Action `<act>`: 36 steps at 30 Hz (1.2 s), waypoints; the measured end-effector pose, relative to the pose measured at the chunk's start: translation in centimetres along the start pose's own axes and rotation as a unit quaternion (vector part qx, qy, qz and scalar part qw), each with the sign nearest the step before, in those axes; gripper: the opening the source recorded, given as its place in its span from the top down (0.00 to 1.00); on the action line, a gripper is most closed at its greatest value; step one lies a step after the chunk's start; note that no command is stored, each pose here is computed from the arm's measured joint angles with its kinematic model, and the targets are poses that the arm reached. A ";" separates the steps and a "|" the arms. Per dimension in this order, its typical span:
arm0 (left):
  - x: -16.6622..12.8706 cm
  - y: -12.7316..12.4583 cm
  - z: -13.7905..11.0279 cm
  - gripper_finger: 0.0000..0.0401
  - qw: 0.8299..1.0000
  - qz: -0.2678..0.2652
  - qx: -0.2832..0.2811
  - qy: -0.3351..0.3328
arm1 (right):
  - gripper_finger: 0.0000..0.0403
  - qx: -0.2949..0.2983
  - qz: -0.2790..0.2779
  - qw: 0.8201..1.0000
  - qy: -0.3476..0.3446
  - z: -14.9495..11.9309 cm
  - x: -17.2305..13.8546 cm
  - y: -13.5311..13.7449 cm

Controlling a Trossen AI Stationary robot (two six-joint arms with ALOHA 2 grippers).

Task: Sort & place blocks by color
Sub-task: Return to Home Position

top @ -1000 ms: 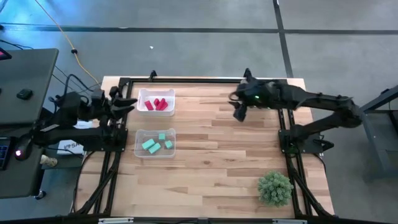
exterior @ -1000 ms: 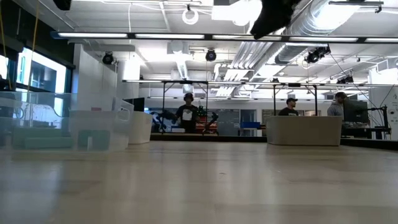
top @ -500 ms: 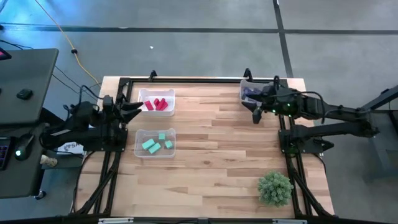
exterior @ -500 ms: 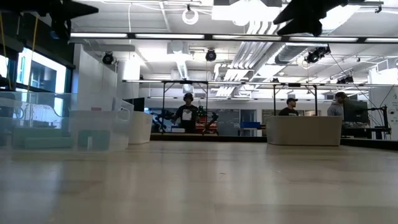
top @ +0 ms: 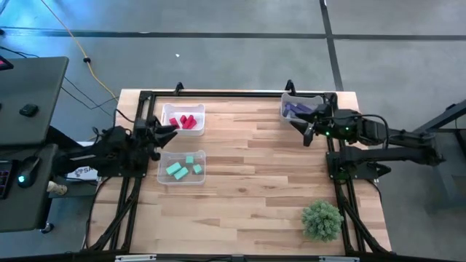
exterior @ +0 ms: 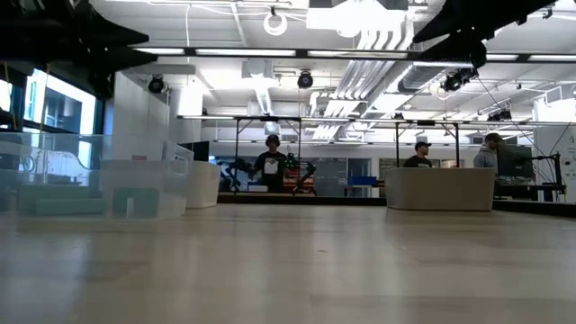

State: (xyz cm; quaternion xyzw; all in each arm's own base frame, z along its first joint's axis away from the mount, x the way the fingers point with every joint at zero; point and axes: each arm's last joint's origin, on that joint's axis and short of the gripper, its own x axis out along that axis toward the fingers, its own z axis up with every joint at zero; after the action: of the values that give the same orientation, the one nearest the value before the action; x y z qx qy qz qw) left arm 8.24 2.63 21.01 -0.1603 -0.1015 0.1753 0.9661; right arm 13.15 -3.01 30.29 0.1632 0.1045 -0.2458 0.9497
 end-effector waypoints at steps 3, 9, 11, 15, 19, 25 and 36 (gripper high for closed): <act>0.2 0.4 -1.0 0.81 1.000 0.006 -0.013 0.004 | 0.49 0.001 -0.021 1.000 -0.007 -0.7 -0.2 -0.5; 0.4 0.8 -2.1 0.80 1.000 0.011 -0.020 0.012 | 0.49 0.023 -0.007 1.000 -0.018 -2.6 -0.6 -1.3; 0.4 0.9 -2.6 0.81 1.000 0.014 -0.015 0.019 | 0.49 0.031 -0.003 0.999 -0.017 -3.5 -0.7 -1.6; 0.5 1.4 -3.8 0.81 0.999 0.024 -0.023 0.043 | 0.49 0.046 0.003 0.999 -0.024 -5.2 -0.7 -2.2; 0.5 1.4 -3.9 0.81 0.998 0.027 -0.033 0.045 | 0.49 0.047 0.018 0.998 -0.038 -6.7 -0.8 -2.7; 0.5 1.4 -4.1 0.81 0.998 0.025 -0.025 0.055 | 0.49 0.043 0.021 0.998 -0.041 -8.9 -0.8 -3.6; 0.6 1.4 -4.1 0.81 0.994 0.019 0.085 0.060 | 0.49 0.045 0.064 0.994 -0.077 -11.7 -1.1 -4.6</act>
State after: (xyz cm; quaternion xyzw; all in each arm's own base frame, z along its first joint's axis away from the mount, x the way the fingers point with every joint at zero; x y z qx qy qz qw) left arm 9.38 2.97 16.80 -0.0894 -0.0248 0.1916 0.9771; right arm 8.58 -2.08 18.58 0.1928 0.0088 -0.2011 0.9604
